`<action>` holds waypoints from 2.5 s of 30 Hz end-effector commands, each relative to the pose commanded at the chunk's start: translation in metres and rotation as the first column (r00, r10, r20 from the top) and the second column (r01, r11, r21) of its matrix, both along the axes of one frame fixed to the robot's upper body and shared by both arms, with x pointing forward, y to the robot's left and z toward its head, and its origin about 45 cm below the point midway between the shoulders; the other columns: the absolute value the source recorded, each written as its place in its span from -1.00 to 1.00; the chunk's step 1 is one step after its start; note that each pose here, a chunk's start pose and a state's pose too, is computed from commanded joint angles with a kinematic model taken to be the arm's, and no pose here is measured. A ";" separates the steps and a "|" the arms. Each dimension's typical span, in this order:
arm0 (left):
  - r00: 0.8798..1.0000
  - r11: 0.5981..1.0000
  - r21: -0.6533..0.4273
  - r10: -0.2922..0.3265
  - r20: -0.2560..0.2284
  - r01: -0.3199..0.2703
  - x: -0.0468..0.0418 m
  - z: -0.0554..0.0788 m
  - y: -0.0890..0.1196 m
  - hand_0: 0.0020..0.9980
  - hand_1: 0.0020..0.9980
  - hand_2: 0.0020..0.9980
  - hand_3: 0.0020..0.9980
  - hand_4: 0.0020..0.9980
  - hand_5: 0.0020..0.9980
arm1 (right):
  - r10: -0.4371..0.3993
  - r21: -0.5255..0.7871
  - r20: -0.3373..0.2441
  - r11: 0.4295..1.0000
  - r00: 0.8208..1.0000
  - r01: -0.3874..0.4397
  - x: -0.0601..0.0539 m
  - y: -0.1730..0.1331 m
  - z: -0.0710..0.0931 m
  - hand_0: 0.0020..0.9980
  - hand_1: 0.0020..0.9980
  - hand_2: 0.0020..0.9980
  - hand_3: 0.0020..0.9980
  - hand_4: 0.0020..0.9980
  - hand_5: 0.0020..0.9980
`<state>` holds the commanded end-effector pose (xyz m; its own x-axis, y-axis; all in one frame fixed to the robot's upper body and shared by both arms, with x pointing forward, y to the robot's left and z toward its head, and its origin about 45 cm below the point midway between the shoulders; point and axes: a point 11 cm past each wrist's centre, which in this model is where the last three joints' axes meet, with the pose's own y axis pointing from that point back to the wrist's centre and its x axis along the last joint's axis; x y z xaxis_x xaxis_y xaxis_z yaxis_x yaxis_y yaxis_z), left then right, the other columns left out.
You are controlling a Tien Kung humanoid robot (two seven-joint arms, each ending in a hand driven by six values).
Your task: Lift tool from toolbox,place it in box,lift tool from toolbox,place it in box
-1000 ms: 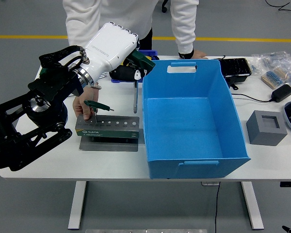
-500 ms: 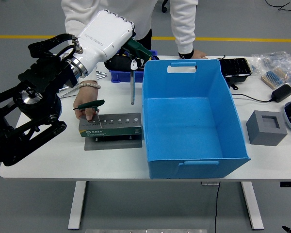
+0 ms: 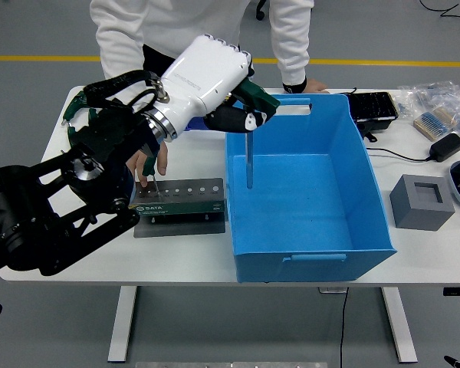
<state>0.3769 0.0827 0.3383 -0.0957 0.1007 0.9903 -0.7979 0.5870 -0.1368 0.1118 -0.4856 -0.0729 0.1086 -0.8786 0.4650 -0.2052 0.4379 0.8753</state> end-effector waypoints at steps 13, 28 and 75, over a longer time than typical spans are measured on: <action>0.975 0.990 0.053 -0.122 -0.186 0.134 -0.0314 -0.081 -0.048 -0.77 -1.00 -1.00 -0.98 0.38 0.04 | 0.014 -0.002 -0.008 1.000 1.000 -0.014 0.001 0.000 0.000 0.54 0.37 0.45 0.33 0.90 0.53; 0.955 0.981 0.069 -0.157 -0.251 0.180 -0.0384 -0.100 -0.059 -0.51 -0.76 -0.68 -0.61 0.77 0.36 | 0.032 -0.006 -0.010 0.999 0.999 -0.032 0.005 -0.001 0.002 0.54 0.37 0.45 0.34 0.90 0.53; 0.998 0.998 -0.035 -0.049 -0.049 0.047 0.0103 -0.058 0.005 0.05 0.28 0.44 0.43 1.00 0.45 | 0.037 -0.002 0.000 0.999 0.999 -0.037 0.012 0.001 0.003 0.54 0.37 0.45 0.34 0.90 0.53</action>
